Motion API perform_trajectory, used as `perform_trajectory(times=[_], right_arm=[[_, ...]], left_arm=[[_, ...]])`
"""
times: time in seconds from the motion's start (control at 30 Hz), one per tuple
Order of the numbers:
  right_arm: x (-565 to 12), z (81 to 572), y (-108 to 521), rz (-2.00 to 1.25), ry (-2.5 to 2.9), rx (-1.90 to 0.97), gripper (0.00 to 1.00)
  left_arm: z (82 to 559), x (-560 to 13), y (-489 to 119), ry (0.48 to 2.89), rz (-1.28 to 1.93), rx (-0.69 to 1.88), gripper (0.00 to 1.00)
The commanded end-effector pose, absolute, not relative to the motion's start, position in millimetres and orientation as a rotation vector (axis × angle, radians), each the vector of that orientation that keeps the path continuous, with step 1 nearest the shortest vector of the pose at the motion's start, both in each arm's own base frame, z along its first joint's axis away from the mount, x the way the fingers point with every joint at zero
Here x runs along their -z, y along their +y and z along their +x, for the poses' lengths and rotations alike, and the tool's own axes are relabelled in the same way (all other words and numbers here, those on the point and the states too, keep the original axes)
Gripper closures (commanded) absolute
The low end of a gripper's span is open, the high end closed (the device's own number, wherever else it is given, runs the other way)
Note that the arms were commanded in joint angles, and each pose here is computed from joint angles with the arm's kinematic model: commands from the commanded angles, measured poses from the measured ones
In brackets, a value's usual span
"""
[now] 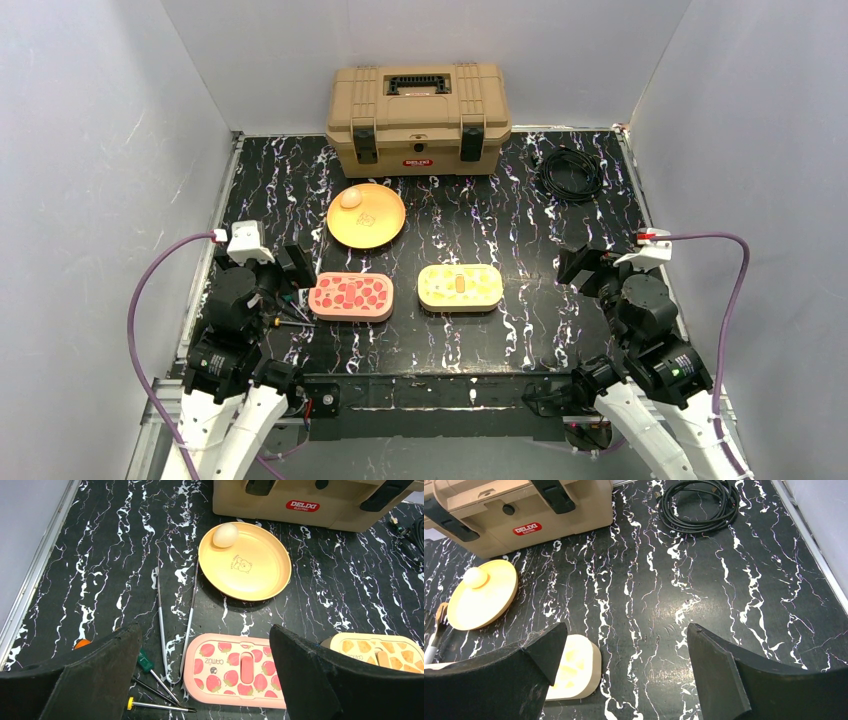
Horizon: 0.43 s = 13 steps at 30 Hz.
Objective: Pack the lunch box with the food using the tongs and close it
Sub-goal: Reset both arms
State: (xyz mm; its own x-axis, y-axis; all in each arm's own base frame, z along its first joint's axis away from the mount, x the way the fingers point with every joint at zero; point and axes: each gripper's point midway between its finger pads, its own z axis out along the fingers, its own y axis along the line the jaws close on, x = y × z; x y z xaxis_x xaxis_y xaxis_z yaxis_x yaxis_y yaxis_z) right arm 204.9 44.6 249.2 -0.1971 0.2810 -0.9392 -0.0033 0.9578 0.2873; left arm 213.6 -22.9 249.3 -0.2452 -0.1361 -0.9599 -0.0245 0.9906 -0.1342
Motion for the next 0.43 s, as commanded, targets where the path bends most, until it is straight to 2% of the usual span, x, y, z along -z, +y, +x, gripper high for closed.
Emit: perform_trajectory(times=[0.0,0.4], right_arm=[[-263.7,207.7,42.1,0.22,1.693,-0.263,0.02],[-265.1,207.1,42.1,0.222,1.688,-0.268,0.02]], left_arm=[[216.5,-252.7,-25.5,1.803,-0.111,0.12,0.02],[212.5,-262.1,-19.1,1.768,-0.17,0.119,0.02]])
